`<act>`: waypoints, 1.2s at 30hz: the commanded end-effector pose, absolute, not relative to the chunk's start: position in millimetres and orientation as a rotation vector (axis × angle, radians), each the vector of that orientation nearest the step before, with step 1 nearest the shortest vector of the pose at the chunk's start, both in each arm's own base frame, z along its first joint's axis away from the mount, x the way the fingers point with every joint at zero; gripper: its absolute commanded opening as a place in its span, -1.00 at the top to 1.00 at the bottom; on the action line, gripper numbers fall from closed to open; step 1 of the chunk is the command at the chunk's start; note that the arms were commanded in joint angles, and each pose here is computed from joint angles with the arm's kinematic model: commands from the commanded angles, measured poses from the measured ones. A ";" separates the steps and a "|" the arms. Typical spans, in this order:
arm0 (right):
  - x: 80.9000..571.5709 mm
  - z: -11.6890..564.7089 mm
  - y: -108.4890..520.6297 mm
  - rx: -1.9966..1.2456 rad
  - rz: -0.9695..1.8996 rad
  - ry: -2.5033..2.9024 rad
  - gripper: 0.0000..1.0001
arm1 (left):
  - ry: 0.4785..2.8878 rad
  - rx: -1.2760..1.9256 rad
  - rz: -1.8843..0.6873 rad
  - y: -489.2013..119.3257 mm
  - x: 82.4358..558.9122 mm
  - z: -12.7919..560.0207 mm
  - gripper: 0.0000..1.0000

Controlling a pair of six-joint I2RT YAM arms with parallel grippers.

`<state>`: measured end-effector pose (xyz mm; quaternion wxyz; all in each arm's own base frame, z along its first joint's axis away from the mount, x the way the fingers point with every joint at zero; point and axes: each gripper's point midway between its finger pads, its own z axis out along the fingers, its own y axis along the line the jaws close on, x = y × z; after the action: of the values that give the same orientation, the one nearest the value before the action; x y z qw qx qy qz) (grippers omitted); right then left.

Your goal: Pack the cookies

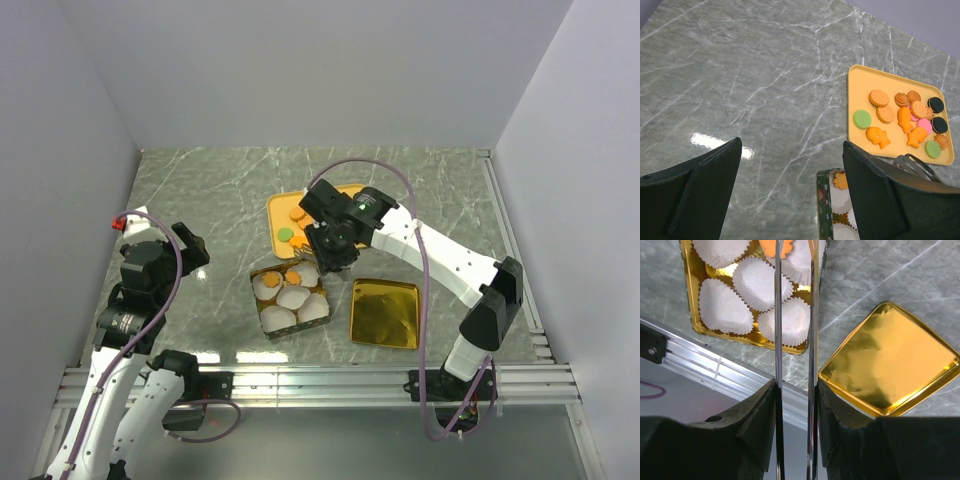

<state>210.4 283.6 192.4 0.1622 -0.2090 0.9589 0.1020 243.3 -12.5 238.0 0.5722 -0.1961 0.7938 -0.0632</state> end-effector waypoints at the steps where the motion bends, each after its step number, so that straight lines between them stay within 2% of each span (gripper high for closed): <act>1: 220.5 227.6 287.8 -0.574 0.335 2.631 0.16 | 1.824 -0.463 -0.159 -11.8 245.6 246.6 -0.76; 13: 251.4 234.4 296.0 -0.570 0.245 2.598 0.16 | 1.825 -0.476 -0.156 -10.7 244.8 245.1 -0.79; 14: 257.8 229.5 294.8 -0.560 0.216 2.607 0.14 | 1.822 -0.485 -0.165 -11.1 243.8 245.3 -0.81; 15: 261.1 228.9 294.9 -0.555 0.208 2.609 0.14 | 1.825 -0.487 -0.181 -13.2 243.4 242.6 -0.99; 16: 265.1 232.2 295.9 -0.550 0.208 2.601 0.13 | 1.812 -0.474 -0.196 -15.0 242.4 245.7 -0.99; 24: 304.5 221.5 301.3 -0.519 0.132 2.616 -0.14 | 1.806 -0.497 -0.167 -9.4 241.8 244.7 -0.99; 30: 324.6 208.6 305.0 -0.496 0.129 2.632 -0.15 | 1.816 -0.471 -0.182 -13.7 244.3 243.2 -0.90; 36: 339.5 194.9 313.0 -0.485 0.095 2.629 -0.15 | 1.817 -0.466 -0.191 -15.4 243.9 243.2 -0.89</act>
<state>326.0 309.2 184.7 0.2030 -0.1809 0.9617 0.0342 240.1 -12.8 236.4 0.5754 -0.2042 0.7887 -0.0715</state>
